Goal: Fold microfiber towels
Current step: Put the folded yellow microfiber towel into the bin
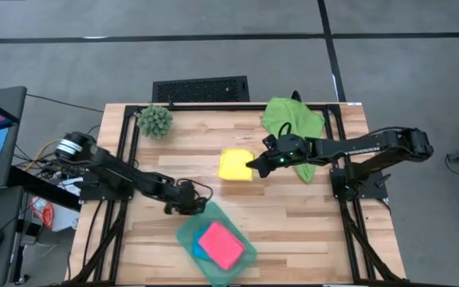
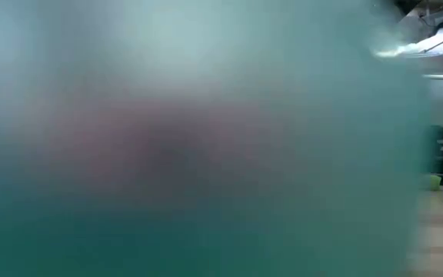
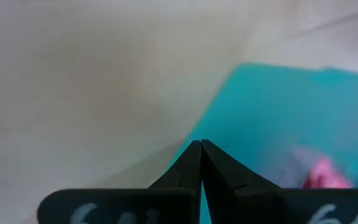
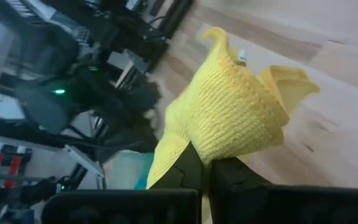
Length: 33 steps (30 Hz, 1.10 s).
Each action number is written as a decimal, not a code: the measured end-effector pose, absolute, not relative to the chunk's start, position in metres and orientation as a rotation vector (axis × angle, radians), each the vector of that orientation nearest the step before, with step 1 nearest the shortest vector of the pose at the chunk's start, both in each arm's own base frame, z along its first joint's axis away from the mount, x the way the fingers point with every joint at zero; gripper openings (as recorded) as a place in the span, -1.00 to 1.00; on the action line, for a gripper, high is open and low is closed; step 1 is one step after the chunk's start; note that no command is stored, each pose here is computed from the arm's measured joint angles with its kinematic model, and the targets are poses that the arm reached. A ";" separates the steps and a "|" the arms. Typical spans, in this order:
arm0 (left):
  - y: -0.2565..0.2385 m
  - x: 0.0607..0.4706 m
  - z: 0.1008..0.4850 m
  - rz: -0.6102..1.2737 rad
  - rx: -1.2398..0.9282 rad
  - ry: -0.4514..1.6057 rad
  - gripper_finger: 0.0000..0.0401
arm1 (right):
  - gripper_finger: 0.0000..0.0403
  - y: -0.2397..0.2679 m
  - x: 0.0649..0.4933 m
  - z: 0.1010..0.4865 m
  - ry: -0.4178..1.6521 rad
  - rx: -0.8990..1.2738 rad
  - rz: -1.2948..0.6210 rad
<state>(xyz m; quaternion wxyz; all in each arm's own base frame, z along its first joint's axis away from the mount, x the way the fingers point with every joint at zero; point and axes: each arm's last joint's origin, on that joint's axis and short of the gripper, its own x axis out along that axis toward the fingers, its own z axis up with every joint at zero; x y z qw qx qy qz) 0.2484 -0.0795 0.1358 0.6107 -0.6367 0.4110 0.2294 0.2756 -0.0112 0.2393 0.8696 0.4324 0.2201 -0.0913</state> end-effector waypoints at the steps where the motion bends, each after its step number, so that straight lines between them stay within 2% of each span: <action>1: -0.078 0.256 0.132 0.524 -1.485 0.926 -1.00 | -0.90 -0.009 0.274 0.241 0.461 0.901 -0.182; 6: -0.062 0.276 0.119 0.555 -1.493 0.881 -1.00 | -0.91 0.004 0.270 0.247 0.464 0.891 -0.125; 10: -0.047 0.280 0.126 0.549 -1.466 0.834 -1.00 | -0.90 0.014 0.268 0.252 0.447 0.911 -0.102; 15: -0.031 0.278 0.147 0.473 -1.383 0.764 -1.00 | -0.92 0.018 0.271 0.263 0.299 0.965 -0.135; 20: -0.011 0.267 0.166 0.478 -1.302 0.742 -1.00 | -0.91 0.040 0.278 0.274 0.120 1.051 -0.149; 25: -0.002 0.233 0.189 0.488 -1.181 0.853 -1.00 | -0.93 0.083 0.286 0.272 0.073 1.081 -0.231; 33: -0.005 0.176 0.227 0.524 -1.110 0.833 -1.00 | -0.93 0.158 0.322 0.272 -0.004 1.104 -0.318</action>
